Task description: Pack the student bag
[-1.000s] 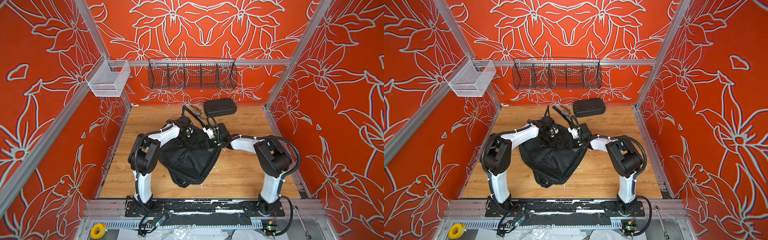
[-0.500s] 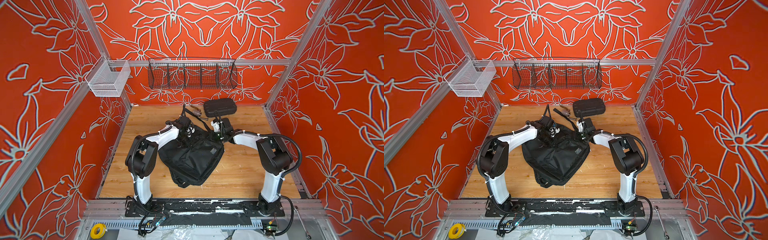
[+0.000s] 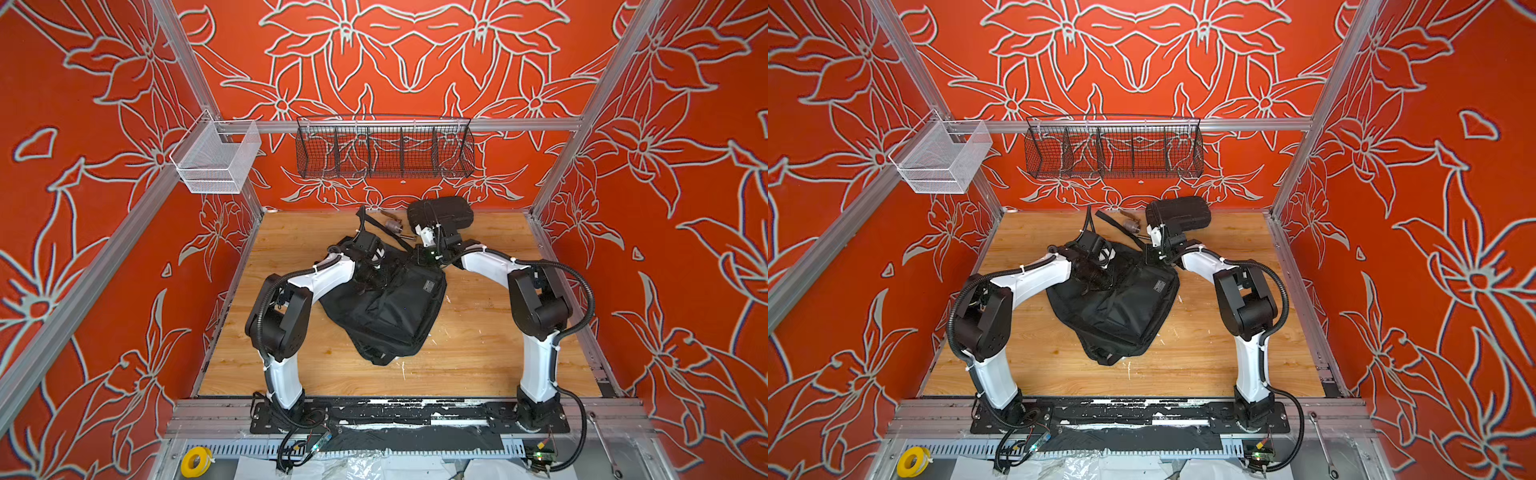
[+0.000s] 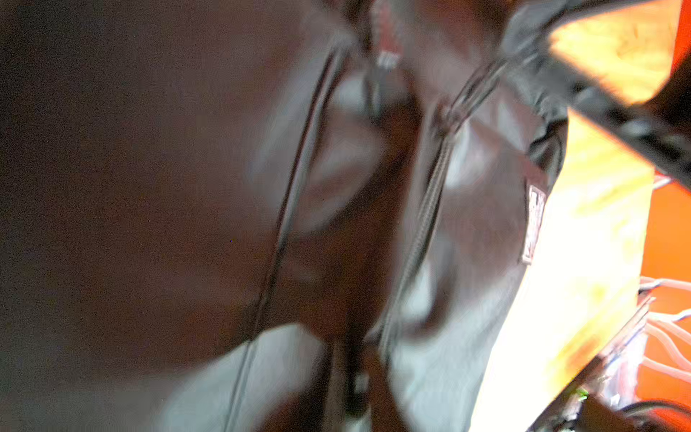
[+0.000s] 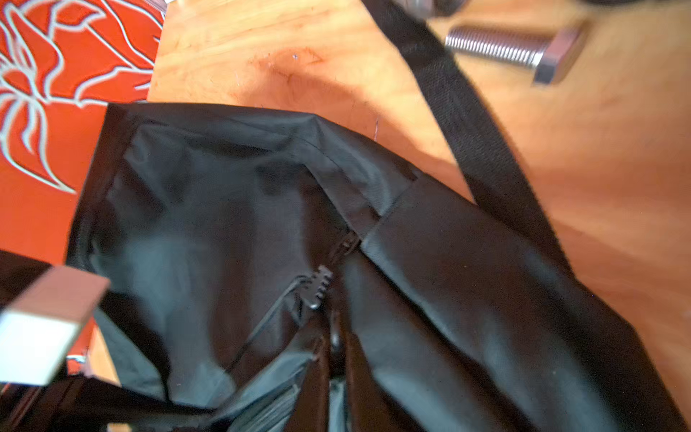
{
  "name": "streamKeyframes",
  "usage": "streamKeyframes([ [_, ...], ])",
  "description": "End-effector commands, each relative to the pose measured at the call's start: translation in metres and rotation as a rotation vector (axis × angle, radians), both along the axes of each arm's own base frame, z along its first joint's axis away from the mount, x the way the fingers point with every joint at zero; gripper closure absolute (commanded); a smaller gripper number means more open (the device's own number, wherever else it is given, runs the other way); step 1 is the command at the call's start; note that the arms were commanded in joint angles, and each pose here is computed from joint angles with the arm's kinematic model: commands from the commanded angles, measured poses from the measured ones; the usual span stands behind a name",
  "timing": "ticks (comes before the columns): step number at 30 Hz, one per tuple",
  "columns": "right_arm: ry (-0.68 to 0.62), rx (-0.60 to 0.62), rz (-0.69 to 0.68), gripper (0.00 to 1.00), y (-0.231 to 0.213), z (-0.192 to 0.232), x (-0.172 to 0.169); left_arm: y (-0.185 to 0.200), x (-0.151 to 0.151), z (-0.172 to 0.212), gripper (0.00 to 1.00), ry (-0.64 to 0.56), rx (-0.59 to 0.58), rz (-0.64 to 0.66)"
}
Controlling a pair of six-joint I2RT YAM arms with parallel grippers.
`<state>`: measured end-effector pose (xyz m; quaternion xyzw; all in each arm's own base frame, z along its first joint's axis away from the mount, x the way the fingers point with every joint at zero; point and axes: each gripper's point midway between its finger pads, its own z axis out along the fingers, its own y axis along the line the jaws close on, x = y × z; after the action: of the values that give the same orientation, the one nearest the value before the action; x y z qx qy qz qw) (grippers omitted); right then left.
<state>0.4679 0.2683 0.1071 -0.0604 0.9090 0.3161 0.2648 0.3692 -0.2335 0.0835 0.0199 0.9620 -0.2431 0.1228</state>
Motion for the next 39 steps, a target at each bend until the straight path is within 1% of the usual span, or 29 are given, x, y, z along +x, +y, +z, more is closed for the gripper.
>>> streamKeyframes([
  [1,-0.159,-0.092,-0.043,0.72,-0.033,0.042,0.018,-0.009,-0.014,0.009,0.57,-0.011,0.027,0.036],
  [2,-0.192,-0.114,-0.051,0.69,-0.039,0.051,0.015,-0.012,-0.013,0.014,0.55,-0.043,0.034,0.029],
  [4,-0.259,-0.164,-0.069,0.59,-0.054,0.069,0.005,-0.012,-0.009,0.026,0.46,-0.109,0.049,0.033],
  [6,-0.298,-0.217,-0.086,0.51,-0.068,0.080,-0.005,-0.013,-0.006,0.034,0.42,-0.139,0.049,0.030],
  [8,-0.328,-0.262,-0.110,0.48,-0.081,0.090,-0.016,-0.014,-0.003,0.040,0.40,-0.169,0.058,0.022],
  [10,-0.351,-0.307,-0.136,0.42,-0.095,0.097,-0.027,-0.010,0.002,0.047,0.39,-0.219,0.090,0.014],
  [12,-0.362,-0.317,-0.149,0.38,-0.101,0.096,-0.035,-0.009,0.005,0.053,0.39,-0.247,0.116,-0.003],
  [13,-0.362,-0.314,-0.143,0.37,-0.101,0.094,-0.038,-0.007,0.007,0.054,0.39,-0.252,0.137,-0.010],
  [16,-0.330,-0.267,-0.104,0.40,-0.090,0.086,-0.040,-0.009,0.002,0.051,0.42,-0.260,0.194,-0.044],
  [17,-0.321,-0.244,-0.091,0.43,-0.085,0.085,-0.039,-0.011,-0.002,0.047,0.44,-0.255,0.202,-0.059],
  [19,-0.309,-0.162,-0.043,0.54,-0.066,0.082,-0.034,-0.015,-0.012,0.032,0.47,-0.228,0.224,-0.084],
  [20,-0.301,-0.125,-0.030,0.57,-0.059,0.082,-0.030,-0.017,-0.017,0.026,0.48,-0.216,0.229,-0.093],
  [21,-0.294,-0.088,-0.002,0.64,-0.049,0.080,-0.026,-0.019,-0.022,0.019,0.49,-0.206,0.234,-0.099],
  [22,-0.276,-0.064,0.017,0.68,-0.040,0.076,-0.022,-0.021,-0.026,0.013,0.49,-0.199,0.237,-0.102],
  [24,-0.246,-0.030,0.067,0.72,-0.023,0.067,-0.017,-0.023,-0.032,0.005,0.50,-0.191,0.234,-0.112],
  [27,-0.253,0.001,0.148,0.76,0.007,0.058,-0.014,-0.025,-0.037,-0.009,0.51,-0.173,0.244,-0.130],
  [30,-0.264,0.043,0.207,0.76,0.032,0.056,-0.011,-0.025,-0.045,-0.021,0.53,-0.146,0.236,-0.151],
  [32,-0.247,0.050,0.227,0.75,0.043,0.048,-0.008,-0.025,-0.052,-0.022,0.54,-0.154,0.217,-0.162],
  [36,-0.194,0.097,0.296,0.76,0.068,0.028,-0.004,-0.021,-0.064,-0.004,0.54,-0.240,0.165,-0.170],
  [39,-0.125,0.071,0.321,0.77,0.080,0.004,-0.007,-0.011,-0.068,0.010,0.52,-0.282,0.172,-0.150],
])
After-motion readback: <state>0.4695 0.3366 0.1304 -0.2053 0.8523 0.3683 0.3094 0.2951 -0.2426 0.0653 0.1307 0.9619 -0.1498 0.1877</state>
